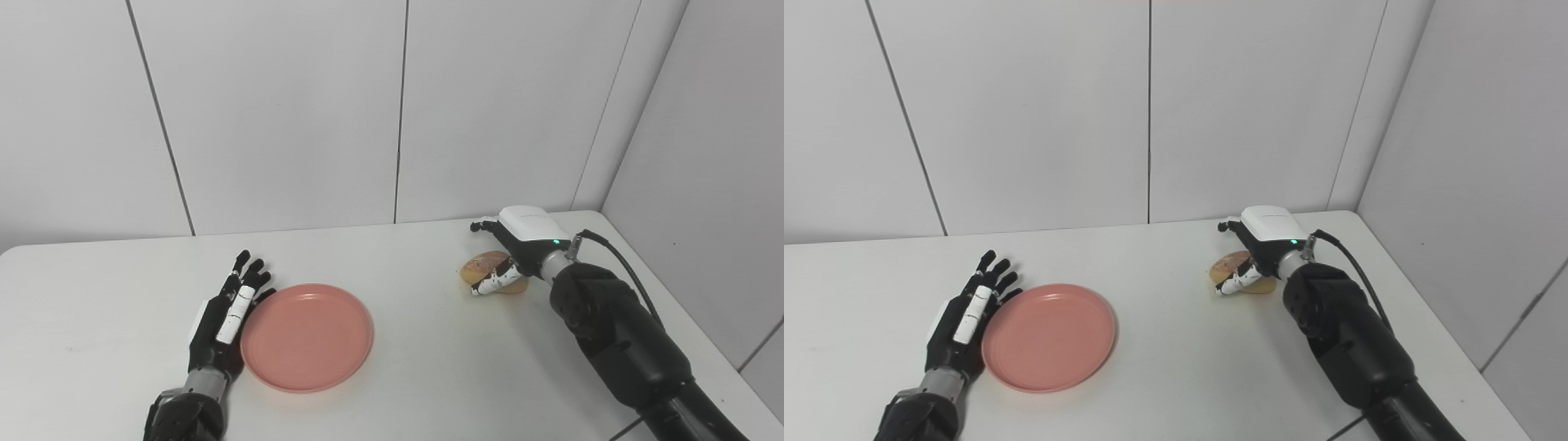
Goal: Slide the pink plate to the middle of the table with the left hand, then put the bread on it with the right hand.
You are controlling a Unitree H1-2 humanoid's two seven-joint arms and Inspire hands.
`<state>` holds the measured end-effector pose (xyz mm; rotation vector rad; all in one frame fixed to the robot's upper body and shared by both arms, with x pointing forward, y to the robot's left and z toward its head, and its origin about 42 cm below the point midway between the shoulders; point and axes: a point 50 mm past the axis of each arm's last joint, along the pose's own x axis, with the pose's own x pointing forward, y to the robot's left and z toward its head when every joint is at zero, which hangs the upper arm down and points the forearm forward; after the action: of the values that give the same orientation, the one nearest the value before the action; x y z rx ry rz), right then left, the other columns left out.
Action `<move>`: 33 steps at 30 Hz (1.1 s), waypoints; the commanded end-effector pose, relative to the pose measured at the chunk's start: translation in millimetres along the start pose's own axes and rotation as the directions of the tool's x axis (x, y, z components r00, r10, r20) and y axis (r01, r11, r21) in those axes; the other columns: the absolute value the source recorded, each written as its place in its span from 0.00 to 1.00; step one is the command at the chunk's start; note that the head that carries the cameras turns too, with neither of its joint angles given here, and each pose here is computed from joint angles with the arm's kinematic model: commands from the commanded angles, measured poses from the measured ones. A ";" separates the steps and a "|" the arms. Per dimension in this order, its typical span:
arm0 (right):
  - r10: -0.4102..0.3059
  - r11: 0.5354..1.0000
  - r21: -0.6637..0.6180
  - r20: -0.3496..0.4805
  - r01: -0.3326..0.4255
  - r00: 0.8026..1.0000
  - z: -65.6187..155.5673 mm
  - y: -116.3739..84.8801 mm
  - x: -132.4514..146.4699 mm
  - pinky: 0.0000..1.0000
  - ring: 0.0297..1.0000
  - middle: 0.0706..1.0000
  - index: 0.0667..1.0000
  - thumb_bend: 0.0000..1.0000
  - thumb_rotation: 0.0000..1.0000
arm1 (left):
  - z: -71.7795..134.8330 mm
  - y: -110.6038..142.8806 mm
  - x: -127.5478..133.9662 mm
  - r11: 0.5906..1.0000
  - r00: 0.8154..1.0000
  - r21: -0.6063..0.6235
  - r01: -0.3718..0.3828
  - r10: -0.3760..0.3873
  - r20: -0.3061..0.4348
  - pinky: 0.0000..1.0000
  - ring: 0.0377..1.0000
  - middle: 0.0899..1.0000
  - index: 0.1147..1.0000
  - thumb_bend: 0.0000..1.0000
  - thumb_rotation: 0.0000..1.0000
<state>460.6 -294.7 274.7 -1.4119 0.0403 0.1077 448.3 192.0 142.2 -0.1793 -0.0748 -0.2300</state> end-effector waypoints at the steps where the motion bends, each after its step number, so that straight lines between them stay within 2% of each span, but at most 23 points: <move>1: -0.081 0.997 0.006 -0.009 0.081 0.997 -1.2 -39.2 8.5 0.63 0.81 0.85 0.80 1.00 0.45 | -16.4 -1.4 -9.1 1.000 0.998 -0.016 -0.004 0.003 -0.062 0.86 0.92 0.95 0.97 0.80 0.67; 5: -0.054 0.995 0.084 -0.027 0.056 0.998 -5.9 -38.7 15.2 0.65 0.82 0.84 0.81 1.00 0.44 | -16.9 -1.2 -9.8 1.000 0.998 -0.022 -0.008 0.007 -0.066 0.87 0.92 0.94 0.96 0.80 0.66; 13: -0.033 0.991 0.128 -0.048 0.039 0.998 -17.5 -30.7 23.4 0.63 0.80 0.83 0.80 1.00 0.40 | -17.5 -1.5 -11.6 1.000 0.998 -0.016 -0.005 0.004 -0.068 0.85 0.92 0.95 0.96 0.79 0.66; 17: -0.036 0.991 0.127 -0.056 0.043 0.998 -22.6 -25.6 25.1 0.60 0.76 0.81 0.79 1.00 0.36 | -17.9 -1.7 -12.0 1.000 0.998 -0.016 -0.006 0.005 -0.069 0.85 0.92 0.95 0.96 0.81 0.66; 33: -0.033 0.991 0.125 -0.076 0.042 0.997 -33.2 -6.9 24.0 0.61 0.75 0.81 0.78 1.00 0.31 | -18.4 -3.7 -13.4 1.000 0.997 -0.012 0.001 -0.002 -0.075 0.86 0.93 0.95 0.96 0.80 0.66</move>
<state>482.6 -316.4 250.9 -1.2639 0.1421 0.0827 444.6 190.7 142.1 -0.1773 -0.0728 -0.2365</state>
